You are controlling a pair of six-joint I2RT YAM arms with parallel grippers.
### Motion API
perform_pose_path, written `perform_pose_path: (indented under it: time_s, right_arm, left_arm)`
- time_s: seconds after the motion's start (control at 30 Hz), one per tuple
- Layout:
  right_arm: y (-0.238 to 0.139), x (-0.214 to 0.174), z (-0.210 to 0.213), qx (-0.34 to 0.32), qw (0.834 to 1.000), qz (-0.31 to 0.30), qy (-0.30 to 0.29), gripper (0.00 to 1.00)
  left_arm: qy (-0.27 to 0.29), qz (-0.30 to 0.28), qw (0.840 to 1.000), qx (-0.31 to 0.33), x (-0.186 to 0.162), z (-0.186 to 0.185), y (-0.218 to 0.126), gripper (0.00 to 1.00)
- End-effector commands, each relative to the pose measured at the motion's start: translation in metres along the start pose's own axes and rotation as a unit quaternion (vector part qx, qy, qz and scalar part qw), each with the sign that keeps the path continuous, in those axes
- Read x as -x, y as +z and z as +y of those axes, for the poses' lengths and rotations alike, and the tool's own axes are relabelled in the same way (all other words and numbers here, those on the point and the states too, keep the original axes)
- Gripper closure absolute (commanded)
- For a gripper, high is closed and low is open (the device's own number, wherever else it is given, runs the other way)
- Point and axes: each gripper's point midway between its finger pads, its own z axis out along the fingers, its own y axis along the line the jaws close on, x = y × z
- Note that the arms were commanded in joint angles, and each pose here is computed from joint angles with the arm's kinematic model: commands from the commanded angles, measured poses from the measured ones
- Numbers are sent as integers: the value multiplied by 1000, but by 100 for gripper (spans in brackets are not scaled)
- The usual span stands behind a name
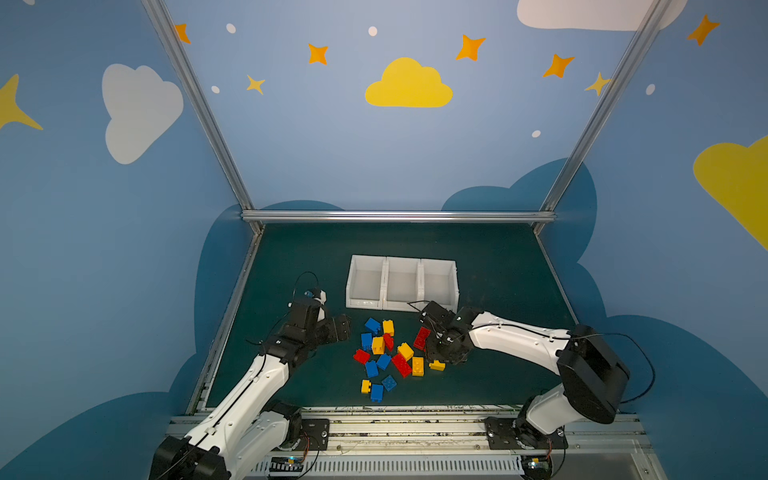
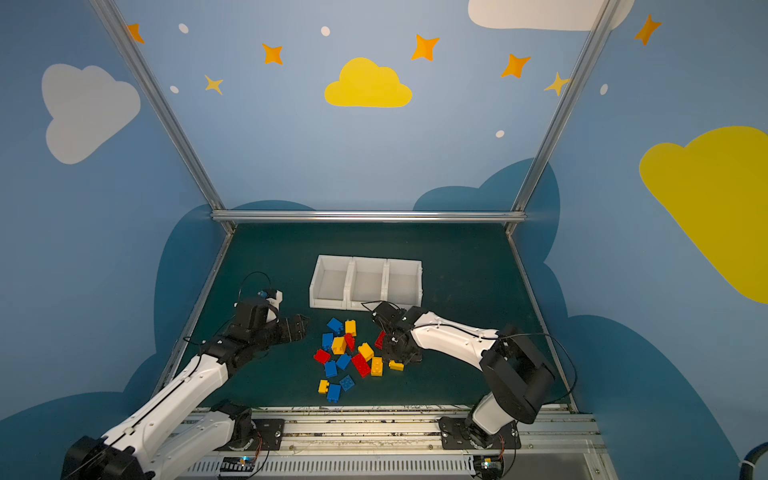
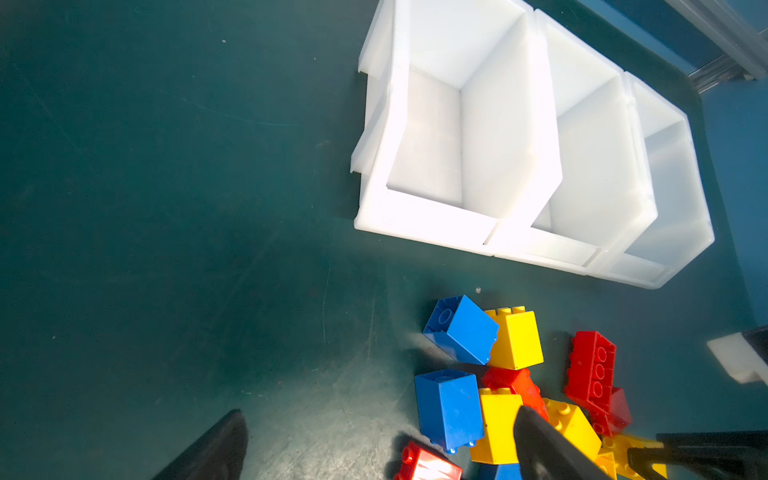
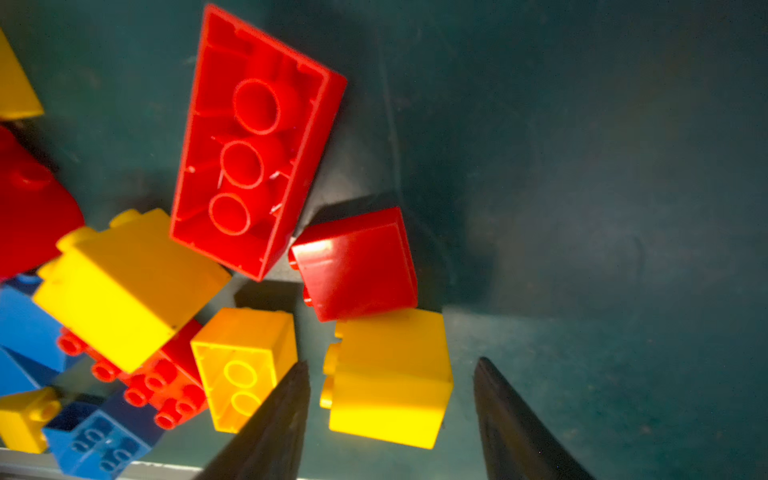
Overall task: Sort the legos into containers by color
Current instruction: 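Reach the right gripper down to a yellow brick while the left arm rises, then lift the yellow brick and lower it into the compartment nearest the right gripper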
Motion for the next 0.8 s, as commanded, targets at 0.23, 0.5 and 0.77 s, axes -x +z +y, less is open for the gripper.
perform_pose_path:
  time_s: [0.23, 0.5, 0.77]
  right_arm:
    - [6, -6, -8, -12, 1000, 15, 9, 45]
    - [5, -10, -11, -23, 999, 29, 3, 49]
    - [-6, -1, -9, -22, 1000, 11, 1, 60]
  left_arm:
    - [-7, 8, 1000, 11, -4, 4, 1, 0]
    - [-13, 10, 1000, 14, -6, 6, 4, 0]
    - [-20, 14, 1000, 5, -5, 2, 6, 0]
